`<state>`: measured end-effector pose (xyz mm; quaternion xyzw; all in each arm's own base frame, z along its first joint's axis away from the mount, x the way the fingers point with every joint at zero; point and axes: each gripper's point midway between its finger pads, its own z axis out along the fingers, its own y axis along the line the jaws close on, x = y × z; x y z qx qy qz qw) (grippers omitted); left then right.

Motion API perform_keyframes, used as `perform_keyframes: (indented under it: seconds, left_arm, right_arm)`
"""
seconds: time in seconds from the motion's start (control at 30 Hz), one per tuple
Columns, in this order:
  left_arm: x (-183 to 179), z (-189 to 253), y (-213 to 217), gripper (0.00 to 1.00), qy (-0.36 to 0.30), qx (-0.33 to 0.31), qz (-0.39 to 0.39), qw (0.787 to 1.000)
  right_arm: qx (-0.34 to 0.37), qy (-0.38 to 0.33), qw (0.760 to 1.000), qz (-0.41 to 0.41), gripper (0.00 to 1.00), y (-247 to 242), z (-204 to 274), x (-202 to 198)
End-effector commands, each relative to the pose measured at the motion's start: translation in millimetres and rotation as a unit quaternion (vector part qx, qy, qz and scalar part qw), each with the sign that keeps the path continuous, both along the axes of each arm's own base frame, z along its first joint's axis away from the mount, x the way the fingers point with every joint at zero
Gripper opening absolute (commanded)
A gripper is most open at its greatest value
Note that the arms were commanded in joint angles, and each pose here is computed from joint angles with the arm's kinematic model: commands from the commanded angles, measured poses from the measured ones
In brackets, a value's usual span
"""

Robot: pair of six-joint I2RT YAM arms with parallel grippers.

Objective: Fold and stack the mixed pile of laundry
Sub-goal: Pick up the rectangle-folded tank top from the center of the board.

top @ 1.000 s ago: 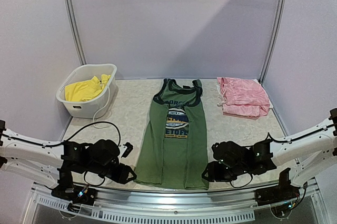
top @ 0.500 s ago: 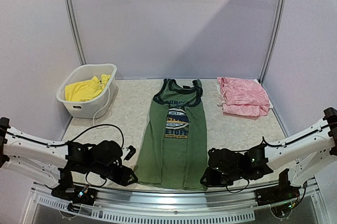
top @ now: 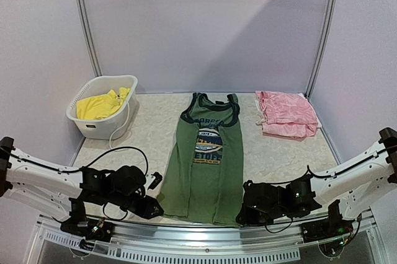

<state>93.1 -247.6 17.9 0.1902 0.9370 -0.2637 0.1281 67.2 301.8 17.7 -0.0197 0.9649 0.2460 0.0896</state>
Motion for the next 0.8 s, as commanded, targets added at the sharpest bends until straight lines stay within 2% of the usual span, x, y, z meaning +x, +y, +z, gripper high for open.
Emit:
perform_keyframes:
  seconds: [0.0,0.23,0.77]
  left_arm:
    - [0.6,-7.4,4.1,0.22,0.007,0.006,0.007,1.000]
    - [0.8,-11.7,2.9,0.00,0.012,0.010,0.012,1.000]
    - [-18.4,6.4,-5.6,0.00,0.016,-0.014,-0.006,1.000]
  right_arm:
    - [-0.031,0.012,0.999,-0.003,0.12,-14.6,-17.7,-8.0]
    - [-0.032,0.008,0.999,-0.008,0.00,-19.2,-20.9,-6.7]
    - [-0.052,-0.001,0.999,-0.008,0.00,-40.5,-10.1,-13.1]
